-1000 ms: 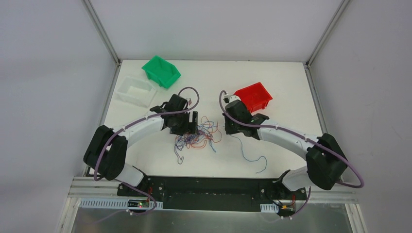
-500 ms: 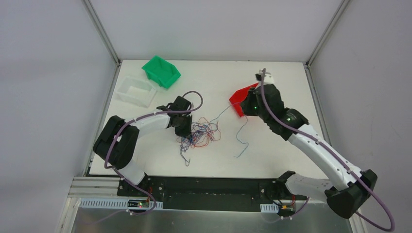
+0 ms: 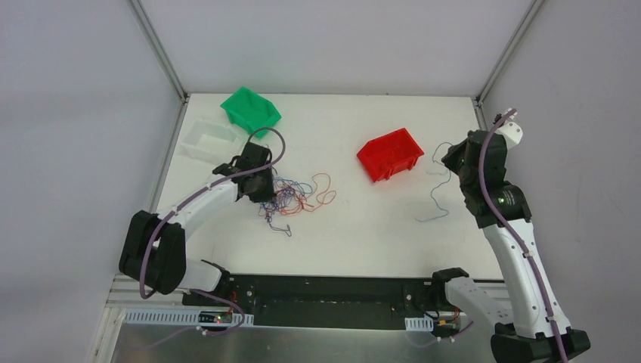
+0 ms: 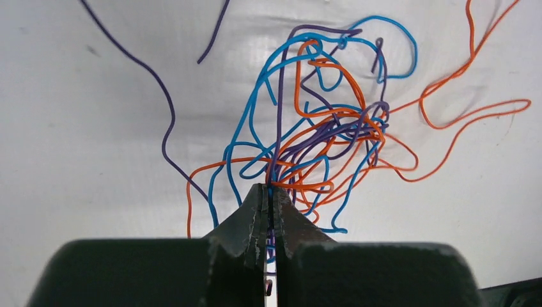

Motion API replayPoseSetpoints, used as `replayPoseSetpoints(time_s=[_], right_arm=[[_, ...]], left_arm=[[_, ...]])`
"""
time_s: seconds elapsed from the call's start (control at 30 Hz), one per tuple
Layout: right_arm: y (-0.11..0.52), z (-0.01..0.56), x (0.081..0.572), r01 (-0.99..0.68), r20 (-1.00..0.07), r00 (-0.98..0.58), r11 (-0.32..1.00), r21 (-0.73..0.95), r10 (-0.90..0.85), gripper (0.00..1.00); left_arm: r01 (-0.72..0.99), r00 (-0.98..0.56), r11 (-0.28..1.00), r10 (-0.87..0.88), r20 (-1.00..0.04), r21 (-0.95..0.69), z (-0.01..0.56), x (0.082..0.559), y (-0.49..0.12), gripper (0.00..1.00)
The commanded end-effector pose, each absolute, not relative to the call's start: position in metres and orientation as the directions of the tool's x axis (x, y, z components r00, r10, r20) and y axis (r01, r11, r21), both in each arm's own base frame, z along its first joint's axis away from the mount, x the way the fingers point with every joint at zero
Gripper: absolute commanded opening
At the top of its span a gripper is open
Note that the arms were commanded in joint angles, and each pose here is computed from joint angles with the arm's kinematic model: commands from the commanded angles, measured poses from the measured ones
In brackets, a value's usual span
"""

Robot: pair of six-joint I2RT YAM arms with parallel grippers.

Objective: Untangle the cables

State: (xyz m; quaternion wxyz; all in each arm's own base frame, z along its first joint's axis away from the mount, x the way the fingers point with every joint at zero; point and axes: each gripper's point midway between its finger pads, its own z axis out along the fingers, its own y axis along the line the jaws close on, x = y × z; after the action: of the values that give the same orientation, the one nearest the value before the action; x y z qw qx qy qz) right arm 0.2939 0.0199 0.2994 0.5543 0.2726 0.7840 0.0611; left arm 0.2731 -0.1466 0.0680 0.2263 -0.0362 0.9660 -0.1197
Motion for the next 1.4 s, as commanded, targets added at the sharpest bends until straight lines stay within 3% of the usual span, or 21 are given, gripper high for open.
replayPoseSetpoints(time_s=[0.0,0.13,0.5,0.73,0.97,1.23,1.3,1.37], right_arm=[[0.022,0.326,0.297,0.311,-0.823,-0.197,0.83,0.462,0.532,0.0],[0.061,0.341,0.309,0.151,-0.788,-0.299,0.842,0.517,0.538,0.0],[0.135,0.416,0.346,-0.213,-0.739,-0.366,0.721,0.659,0.566,0.0],[0.171,0.44,0.375,-0.347,-0.682,-0.427,0.589,0.73,0.594,0.0],[0.204,0.451,0.375,-0.483,-0.662,-0.515,0.455,0.749,0.544,0.0],[0.253,0.442,0.379,-0.51,-0.645,-0.599,0.396,0.764,0.474,0.0],[0.267,0.44,0.383,-0.511,-0.644,-0.607,0.392,0.765,0.465,0.0],[0.285,0.435,0.388,-0.512,-0.642,-0.62,0.388,0.766,0.451,0.0]], left_arm=[[-0.112,-0.874,0.964,-0.211,-0.438,-0.24,0.075,0.265,-0.128,0.0],[-0.092,-0.863,0.954,-0.22,-0.455,-0.287,0.087,0.266,-0.134,0.0],[-0.053,-0.854,0.935,-0.225,-0.469,-0.352,0.102,0.261,-0.143,0.0],[0.04,-0.887,0.905,-0.163,-0.432,-0.424,0.108,0.247,-0.172,0.0],[0.126,-0.875,0.915,-0.08,-0.478,-0.383,0.109,0.237,-0.199,0.0],[0.164,-0.875,0.885,-0.073,-0.478,-0.435,0.11,0.235,-0.21,0.0],[0.17,-0.877,0.875,-0.075,-0.475,-0.452,0.109,0.231,-0.211,0.04],[0.161,-0.871,0.871,-0.095,-0.482,-0.463,0.11,0.227,-0.209,0.15]])
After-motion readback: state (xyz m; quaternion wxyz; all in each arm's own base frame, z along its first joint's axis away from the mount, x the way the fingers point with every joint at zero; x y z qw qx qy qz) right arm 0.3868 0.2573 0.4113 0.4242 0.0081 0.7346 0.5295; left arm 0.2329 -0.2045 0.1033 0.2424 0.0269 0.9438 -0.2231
